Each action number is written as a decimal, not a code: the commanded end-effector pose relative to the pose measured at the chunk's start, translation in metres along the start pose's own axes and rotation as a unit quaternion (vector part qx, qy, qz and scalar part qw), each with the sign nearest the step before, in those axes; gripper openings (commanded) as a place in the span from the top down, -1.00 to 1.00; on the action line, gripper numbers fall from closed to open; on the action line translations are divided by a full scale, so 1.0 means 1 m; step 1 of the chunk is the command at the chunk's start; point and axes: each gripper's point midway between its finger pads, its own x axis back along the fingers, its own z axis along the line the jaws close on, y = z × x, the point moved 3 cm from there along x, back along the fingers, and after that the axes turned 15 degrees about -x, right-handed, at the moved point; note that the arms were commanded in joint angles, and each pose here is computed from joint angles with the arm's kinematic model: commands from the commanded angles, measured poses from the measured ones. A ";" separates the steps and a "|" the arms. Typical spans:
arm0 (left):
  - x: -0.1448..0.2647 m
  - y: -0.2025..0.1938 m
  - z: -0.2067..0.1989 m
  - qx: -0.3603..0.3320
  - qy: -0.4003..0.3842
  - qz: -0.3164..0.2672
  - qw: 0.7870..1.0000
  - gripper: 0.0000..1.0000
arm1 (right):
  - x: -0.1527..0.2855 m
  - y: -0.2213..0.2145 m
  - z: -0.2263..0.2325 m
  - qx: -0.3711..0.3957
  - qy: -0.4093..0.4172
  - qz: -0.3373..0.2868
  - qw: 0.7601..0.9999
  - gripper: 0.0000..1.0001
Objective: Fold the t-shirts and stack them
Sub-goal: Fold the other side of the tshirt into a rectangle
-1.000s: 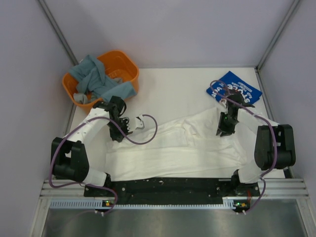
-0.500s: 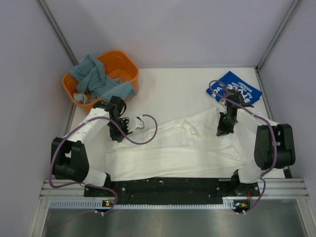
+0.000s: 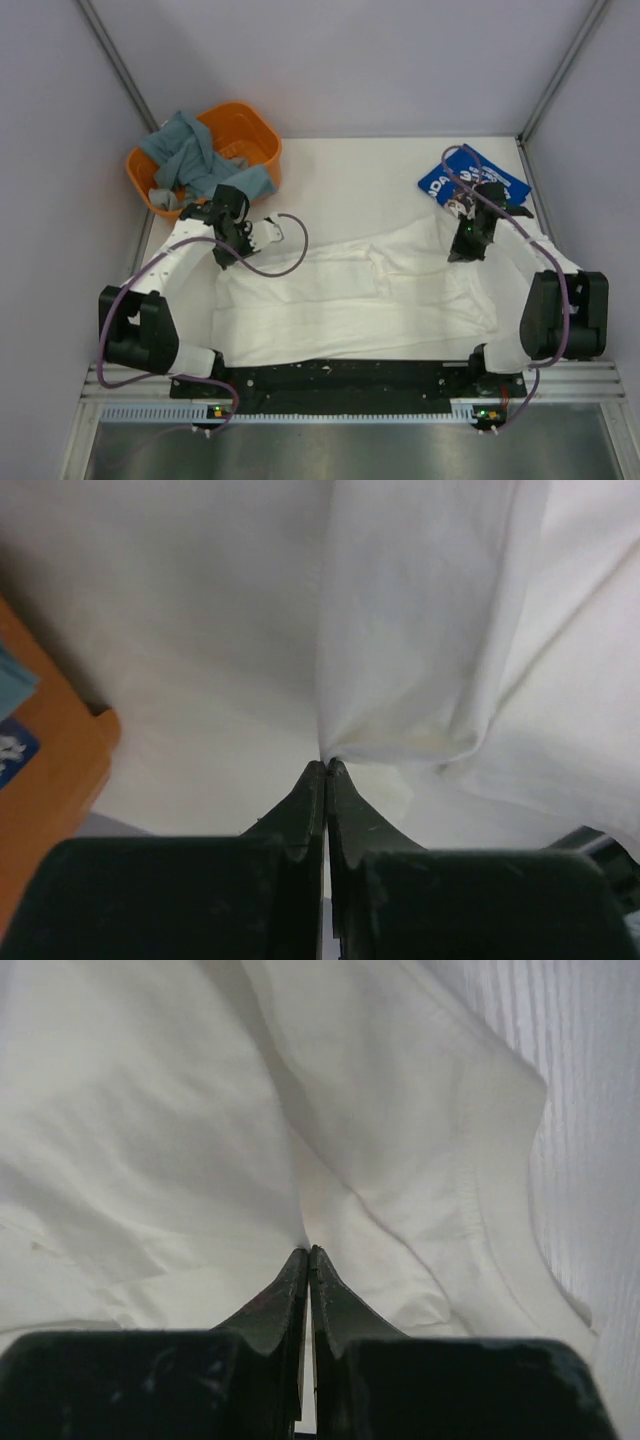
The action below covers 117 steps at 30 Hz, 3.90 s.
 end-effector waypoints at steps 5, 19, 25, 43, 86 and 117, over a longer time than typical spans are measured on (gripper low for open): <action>0.045 -0.012 0.078 0.038 0.195 0.041 0.979 1.00 | 0.078 0.044 0.020 -0.009 0.078 -0.101 0.992 1.00; -0.018 0.003 0.013 -0.024 -0.004 -0.037 0.999 0.94 | 0.091 0.034 0.032 -0.012 0.133 -0.086 0.987 1.00; -0.029 0.002 -0.032 -0.044 -0.117 -0.058 0.990 0.36 | 0.087 0.032 0.030 -0.011 0.131 -0.080 0.988 1.00; -0.055 -0.016 -0.049 -0.009 -0.091 0.021 0.996 0.00 | 0.081 0.030 0.028 -0.007 0.128 -0.077 0.989 1.00; -0.021 -0.010 -0.025 0.019 -0.093 0.023 0.995 1.00 | 0.092 0.035 0.027 -0.004 0.129 -0.100 0.987 1.00; 0.025 -0.077 0.053 0.018 0.053 0.075 0.996 1.00 | 0.146 -0.023 0.016 -0.022 0.167 -0.067 0.983 1.00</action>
